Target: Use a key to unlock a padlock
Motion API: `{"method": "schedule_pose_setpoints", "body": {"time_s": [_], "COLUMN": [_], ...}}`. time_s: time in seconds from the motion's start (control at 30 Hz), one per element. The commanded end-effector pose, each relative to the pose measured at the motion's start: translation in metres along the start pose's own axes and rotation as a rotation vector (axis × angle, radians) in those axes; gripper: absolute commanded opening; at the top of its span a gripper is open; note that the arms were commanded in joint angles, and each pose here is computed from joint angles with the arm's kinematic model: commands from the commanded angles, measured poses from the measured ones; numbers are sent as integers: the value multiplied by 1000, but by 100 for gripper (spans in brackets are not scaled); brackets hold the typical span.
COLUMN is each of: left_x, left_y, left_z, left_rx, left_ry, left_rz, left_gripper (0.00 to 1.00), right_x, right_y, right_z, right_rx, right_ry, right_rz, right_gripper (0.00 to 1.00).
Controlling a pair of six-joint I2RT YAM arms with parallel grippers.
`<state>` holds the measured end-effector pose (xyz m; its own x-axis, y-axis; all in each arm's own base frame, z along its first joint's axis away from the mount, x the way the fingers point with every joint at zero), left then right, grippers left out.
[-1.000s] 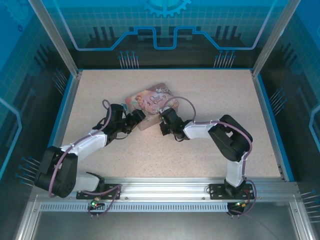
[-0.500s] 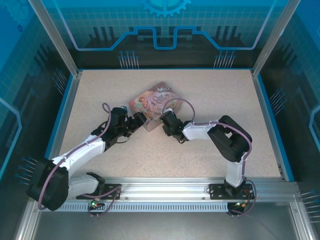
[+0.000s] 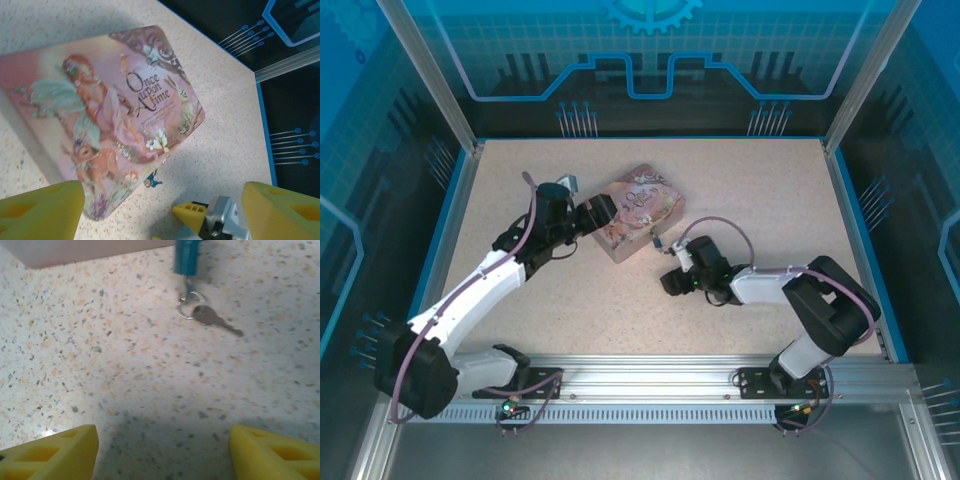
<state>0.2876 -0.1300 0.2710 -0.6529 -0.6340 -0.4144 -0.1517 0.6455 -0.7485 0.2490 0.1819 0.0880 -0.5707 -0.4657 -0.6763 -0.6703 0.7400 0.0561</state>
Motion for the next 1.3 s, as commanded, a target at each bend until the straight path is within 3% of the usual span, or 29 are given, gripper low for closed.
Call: {"method": "schedule_pose_setpoints", "body": {"time_s": [0.0, 0.13, 0.33, 0.57, 0.97, 1.27], "left_x": [-6, -9, -12, -21, -9, 3], "left_y": [-7, -12, -9, 5, 9, 20], "left_z": [11, 26, 40, 57, 109, 118], "left_rx": [-7, 11, 23, 25, 71, 44], "left_ry": [28, 44, 59, 87, 230, 256], "left_rz": [102, 117, 92, 44, 23, -1], "left_gripper": [82, 81, 81, 81, 78, 77], "right_x": [-13, -25, -34, -37, -44, -45], "right_y": [-6, -34, -48, -45, -40, -40], "right_z": [-6, 4, 27, 46, 59, 62], "right_rx": [-254, -339, -370, -365, -366, -326], "right_ry": [-118, -176, -210, -185, -173, -166], "right_rz": [16, 111, 182, 218, 233, 239], "right_gripper": [66, 55, 48, 40, 28, 17]}}
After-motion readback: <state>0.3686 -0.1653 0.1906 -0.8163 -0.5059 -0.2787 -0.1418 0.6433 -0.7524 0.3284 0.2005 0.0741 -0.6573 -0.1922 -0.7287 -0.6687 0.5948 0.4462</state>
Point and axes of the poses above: each hand's point on the last joint's axis, 136 mm out from that joint toward the fingers, its own z axis out along the fingers, its own y axis along the line the jaws close on, x = y × z, the point moved 9 cm from there along -z, back along the fingers, and after that the axes turned 11 degrees about -z, right-handed, at the moved point
